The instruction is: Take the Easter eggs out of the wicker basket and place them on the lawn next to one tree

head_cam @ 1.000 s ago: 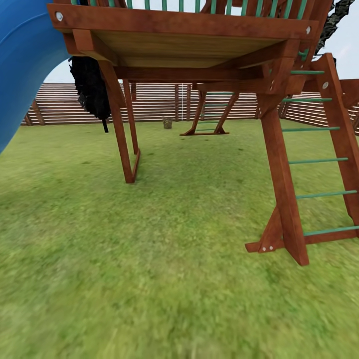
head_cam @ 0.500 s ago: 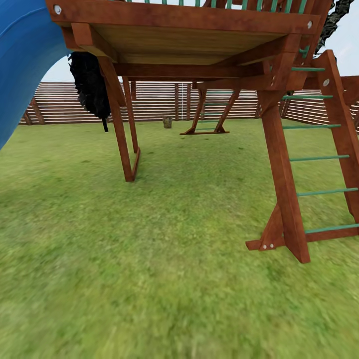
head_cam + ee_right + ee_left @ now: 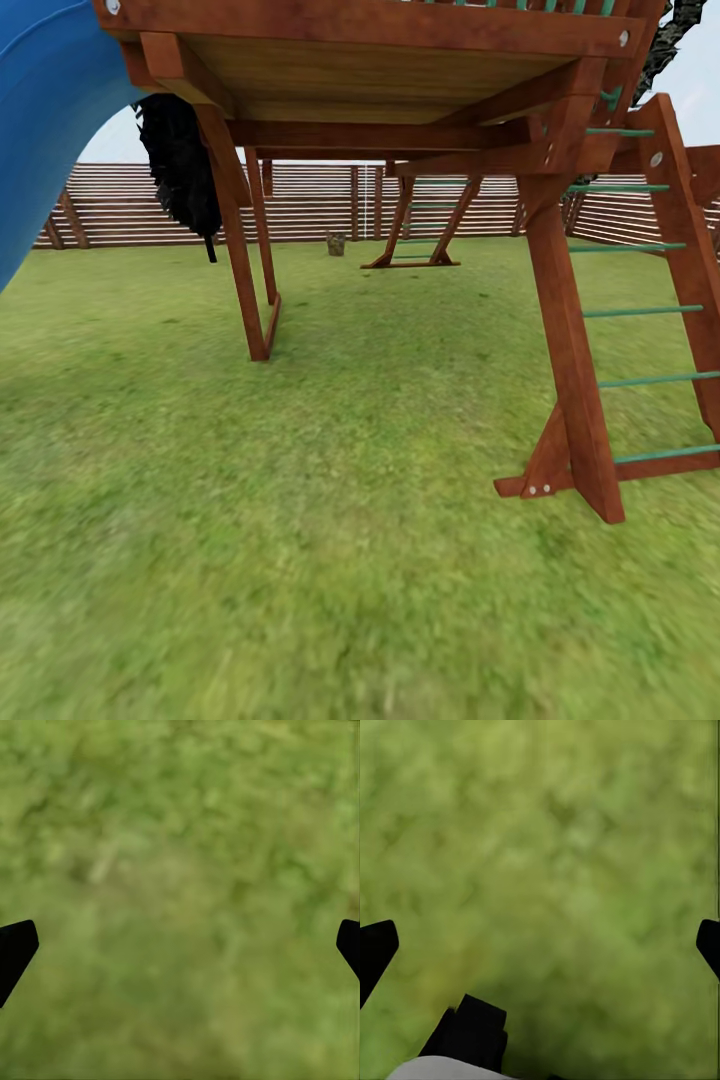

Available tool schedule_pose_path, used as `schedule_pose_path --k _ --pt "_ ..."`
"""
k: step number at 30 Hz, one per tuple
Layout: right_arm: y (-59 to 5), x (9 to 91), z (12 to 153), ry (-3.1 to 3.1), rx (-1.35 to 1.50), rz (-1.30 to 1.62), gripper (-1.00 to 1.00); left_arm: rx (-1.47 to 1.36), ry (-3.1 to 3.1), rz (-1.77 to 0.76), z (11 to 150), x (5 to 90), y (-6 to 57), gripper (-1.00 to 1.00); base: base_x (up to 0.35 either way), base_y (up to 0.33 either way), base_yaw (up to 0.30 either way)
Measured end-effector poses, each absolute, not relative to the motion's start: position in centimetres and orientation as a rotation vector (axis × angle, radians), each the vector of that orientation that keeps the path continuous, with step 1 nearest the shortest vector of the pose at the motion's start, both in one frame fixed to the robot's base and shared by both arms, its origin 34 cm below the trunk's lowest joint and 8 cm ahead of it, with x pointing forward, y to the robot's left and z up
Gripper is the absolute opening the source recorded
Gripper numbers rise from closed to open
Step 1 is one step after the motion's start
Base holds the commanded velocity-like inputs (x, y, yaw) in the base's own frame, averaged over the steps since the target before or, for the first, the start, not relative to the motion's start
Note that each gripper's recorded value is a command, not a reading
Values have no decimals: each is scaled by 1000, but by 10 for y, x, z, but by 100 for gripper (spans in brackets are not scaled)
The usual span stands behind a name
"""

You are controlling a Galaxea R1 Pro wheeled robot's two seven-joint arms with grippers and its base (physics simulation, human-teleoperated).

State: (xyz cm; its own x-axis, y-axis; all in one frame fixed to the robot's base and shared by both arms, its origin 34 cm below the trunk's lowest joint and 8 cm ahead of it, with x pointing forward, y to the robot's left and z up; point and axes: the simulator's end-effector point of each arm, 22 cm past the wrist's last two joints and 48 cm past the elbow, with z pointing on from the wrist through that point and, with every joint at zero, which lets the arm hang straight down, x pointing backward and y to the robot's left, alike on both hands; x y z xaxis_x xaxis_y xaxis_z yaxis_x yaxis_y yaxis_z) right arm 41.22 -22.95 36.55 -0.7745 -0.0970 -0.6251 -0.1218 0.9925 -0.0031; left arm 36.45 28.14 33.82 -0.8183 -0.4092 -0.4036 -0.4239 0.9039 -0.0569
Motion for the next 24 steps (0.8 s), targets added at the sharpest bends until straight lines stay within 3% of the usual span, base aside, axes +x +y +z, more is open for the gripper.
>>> schedule_pose_path --k 24 --pt "-232 406 317 2457 -164 44 100 -586 2672 6 287 355 255 100 0 0 0"
